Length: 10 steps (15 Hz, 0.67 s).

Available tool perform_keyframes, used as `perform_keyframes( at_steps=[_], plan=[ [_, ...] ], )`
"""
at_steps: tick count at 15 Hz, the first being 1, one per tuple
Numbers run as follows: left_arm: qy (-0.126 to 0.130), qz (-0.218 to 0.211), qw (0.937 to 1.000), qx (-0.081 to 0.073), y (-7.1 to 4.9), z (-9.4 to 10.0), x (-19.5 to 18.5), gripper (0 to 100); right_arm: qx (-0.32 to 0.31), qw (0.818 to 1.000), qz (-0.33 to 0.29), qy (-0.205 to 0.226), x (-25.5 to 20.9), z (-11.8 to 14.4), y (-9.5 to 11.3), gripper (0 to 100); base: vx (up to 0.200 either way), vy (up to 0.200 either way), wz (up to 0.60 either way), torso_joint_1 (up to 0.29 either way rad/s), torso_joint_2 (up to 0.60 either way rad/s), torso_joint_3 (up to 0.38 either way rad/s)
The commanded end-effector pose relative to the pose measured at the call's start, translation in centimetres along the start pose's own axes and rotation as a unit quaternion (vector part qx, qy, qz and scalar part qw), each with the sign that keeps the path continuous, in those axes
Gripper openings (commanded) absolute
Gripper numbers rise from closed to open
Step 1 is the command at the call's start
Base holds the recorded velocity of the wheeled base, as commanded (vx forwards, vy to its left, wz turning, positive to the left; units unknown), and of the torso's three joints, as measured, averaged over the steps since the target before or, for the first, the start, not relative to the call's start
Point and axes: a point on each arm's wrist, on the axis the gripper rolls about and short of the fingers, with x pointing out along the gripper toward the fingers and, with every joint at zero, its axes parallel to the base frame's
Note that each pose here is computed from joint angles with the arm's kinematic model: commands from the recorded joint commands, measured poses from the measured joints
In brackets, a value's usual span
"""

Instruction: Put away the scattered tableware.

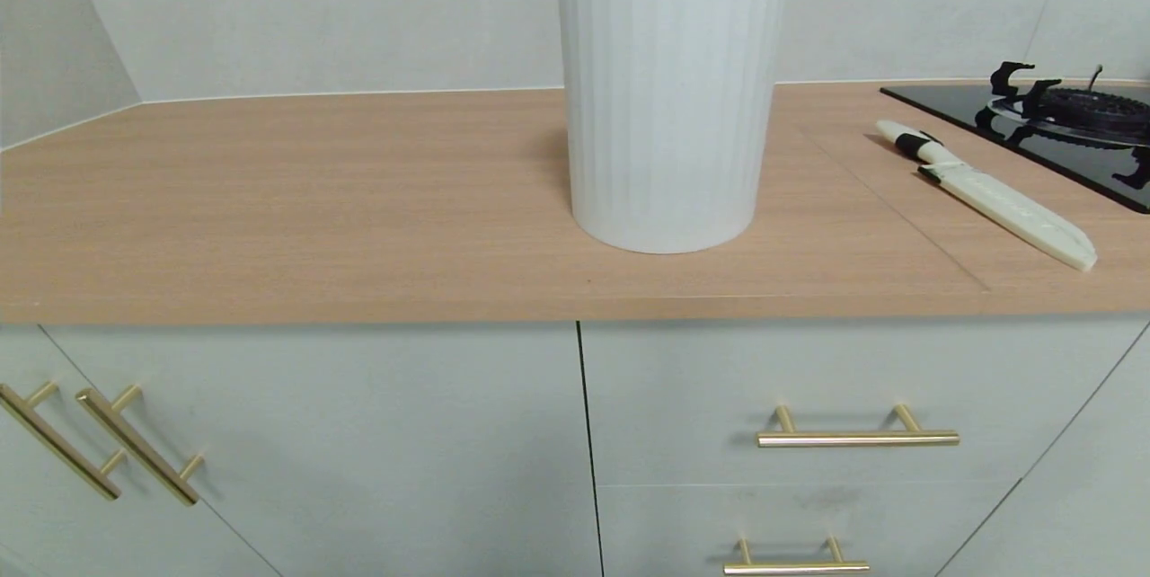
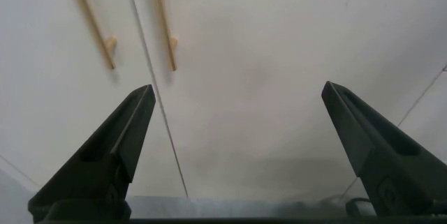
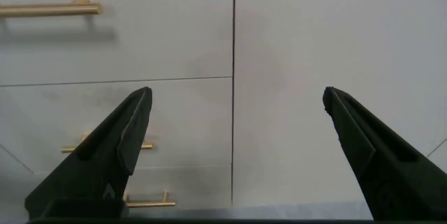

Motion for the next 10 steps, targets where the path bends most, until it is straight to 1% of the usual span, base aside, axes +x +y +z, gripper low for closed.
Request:
perform_keyframes(
  at_steps=[1, 6, 7, 10],
  plan=[
    [0.0, 0.0, 1.0, 0.0, 0.0, 0.0, 0.0, 100, 0.0, 1.0, -0.001, 0.001, 0.01, 0.0, 0.0, 100, 0.0, 0.0, 0.0, 0.0, 0.0, 0.0],
    [0.0, 0.0, 1.0, 0.0, 0.0, 0.0, 0.0, 100, -0.001, 1.0, -0.001, 0.002, 0.01, -0.02, 0.0, 100, 0.0, 0.0, 0.0, 0.0, 0.0, 0.0],
    [0.0, 0.0, 1.0, 0.0, 0.0, 0.0, 0.0, 100, -0.001, 1.0, -0.001, 0.002, 0.01, -0.02, 0.0, 100, 0.0, 0.0, 0.0, 0.051, -0.19, -0.154],
    [0.0, 0.0, 1.0, 0.0, 0.0, 0.0, 0.0, 100, -0.001, 1.0, -0.001, 0.002, 0.01, -0.02, 0.0, 100, 0.0, 0.0, 0.0, 0.085, -0.24, -0.276]
  ],
)
